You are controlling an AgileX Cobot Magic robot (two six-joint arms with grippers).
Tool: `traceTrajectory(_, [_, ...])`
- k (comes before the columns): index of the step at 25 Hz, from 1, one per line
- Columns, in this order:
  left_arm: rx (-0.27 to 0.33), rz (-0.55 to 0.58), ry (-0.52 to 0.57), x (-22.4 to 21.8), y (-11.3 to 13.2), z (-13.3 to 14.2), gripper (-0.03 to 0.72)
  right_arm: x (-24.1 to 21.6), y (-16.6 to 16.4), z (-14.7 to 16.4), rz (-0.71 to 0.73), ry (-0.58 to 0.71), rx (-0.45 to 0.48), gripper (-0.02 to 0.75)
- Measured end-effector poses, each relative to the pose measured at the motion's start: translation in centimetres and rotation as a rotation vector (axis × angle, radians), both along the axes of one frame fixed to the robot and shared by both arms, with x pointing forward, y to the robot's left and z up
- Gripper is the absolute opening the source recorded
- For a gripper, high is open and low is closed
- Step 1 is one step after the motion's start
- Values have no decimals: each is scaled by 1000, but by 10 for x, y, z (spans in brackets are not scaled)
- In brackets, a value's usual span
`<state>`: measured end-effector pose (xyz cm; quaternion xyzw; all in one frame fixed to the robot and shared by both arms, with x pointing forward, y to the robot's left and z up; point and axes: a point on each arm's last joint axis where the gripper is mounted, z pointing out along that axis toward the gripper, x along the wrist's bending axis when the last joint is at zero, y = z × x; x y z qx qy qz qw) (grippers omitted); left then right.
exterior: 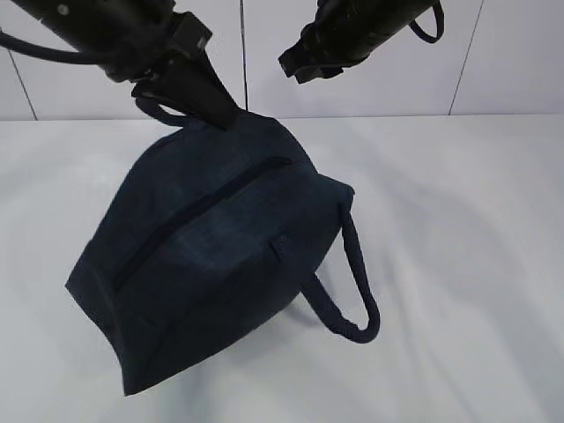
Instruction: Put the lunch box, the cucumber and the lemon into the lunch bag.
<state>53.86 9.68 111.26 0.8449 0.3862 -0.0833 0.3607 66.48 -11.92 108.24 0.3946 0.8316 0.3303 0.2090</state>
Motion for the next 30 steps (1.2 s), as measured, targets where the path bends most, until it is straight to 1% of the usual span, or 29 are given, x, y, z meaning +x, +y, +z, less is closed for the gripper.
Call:
traceTrajectory(2, [-12, 3, -9, 1, -1, 3, -14, 0, 0, 0, 2, 2, 0, 176])
traceTrajectory(5, [-45, 23, -21, 3, -3, 8, -18, -1, 0, 3, 4, 16, 2, 342])
traceTrajectory(7, [-47, 30, -23, 3, -3, 8, -20, -1, 0, 6, -4, 23, 12, 389])
traceTrajectory(10, [-54, 45, -27, 4, -3, 9, -20, -4, -6, 16, -27, 16, 32, 405])
traceTrajectory(17, [-56, 51, -26, 5, -3, 9, -20, -14, -50, 63, -129, -55, 90, 412])
traceTrajectory(21, [-51, 70, -58, 8, -2, 9, -20, -31, -61, 89, -138, -87, 107, 412])
traceTrajectory(26, [-12, 97, -165, 12, 4, 15, -20, -62, -68, 130, -130, -169, 153, 400])
traceTrajectory(28, [-15, 116, -238, 9, 8, 27, -20, -79, -72, 150, -126, -217, 173, 386])
traceTrajectory(30, [-32, 143, -326, 4, 14, 44, -20, -95, -76, 168, -122, -265, 189, 381])
